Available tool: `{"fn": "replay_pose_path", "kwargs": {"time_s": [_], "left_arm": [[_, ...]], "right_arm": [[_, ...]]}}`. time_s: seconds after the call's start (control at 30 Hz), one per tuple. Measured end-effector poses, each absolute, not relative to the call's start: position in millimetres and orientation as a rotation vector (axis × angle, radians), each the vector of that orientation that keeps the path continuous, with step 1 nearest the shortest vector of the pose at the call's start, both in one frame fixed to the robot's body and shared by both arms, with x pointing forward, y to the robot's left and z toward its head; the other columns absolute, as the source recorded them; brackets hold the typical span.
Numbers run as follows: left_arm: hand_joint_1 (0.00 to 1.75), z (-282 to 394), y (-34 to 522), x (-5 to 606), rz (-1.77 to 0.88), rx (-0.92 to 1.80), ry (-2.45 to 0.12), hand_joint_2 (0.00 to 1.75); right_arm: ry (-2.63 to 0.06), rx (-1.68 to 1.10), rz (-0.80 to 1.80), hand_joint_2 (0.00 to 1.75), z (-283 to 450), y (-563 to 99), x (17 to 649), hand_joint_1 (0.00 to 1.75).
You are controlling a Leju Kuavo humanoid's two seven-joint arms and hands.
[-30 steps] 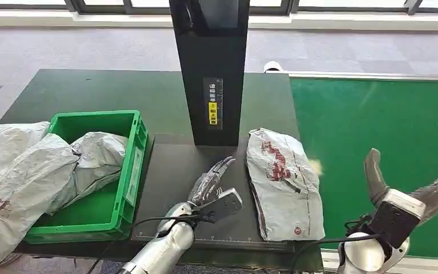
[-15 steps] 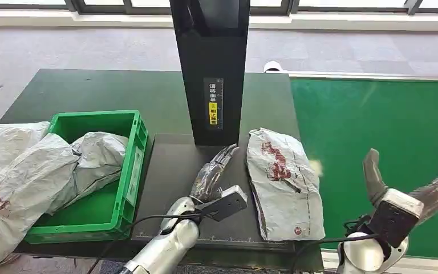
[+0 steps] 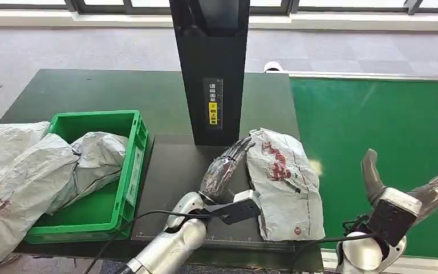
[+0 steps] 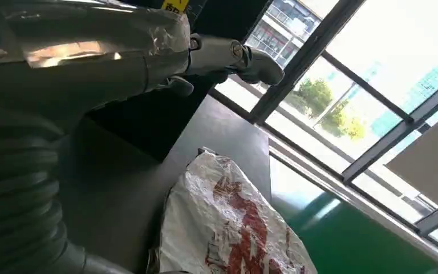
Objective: Moved the parcel from conveyor to table for the left to box.
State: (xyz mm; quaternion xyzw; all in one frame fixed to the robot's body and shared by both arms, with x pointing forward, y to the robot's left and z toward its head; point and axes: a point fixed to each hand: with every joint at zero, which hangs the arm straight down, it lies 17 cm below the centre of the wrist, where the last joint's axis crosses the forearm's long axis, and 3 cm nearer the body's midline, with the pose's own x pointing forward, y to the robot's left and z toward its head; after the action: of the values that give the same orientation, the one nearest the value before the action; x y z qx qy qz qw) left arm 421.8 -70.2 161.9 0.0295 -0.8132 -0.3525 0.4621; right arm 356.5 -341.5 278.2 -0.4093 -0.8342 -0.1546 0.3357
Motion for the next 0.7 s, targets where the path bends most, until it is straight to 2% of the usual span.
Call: {"fn": "replay_pose_path", "kwargs": {"time_s": [0.7], "left_arm": [[0.00, 166.2, -75.5, 418.7, -0.882, 0.066, -2.015, 1.75]], "right_arm": [[-2.172, -1.065, -0.401, 1.75, 276.6, -341.1, 357.5, 0.00]]}}
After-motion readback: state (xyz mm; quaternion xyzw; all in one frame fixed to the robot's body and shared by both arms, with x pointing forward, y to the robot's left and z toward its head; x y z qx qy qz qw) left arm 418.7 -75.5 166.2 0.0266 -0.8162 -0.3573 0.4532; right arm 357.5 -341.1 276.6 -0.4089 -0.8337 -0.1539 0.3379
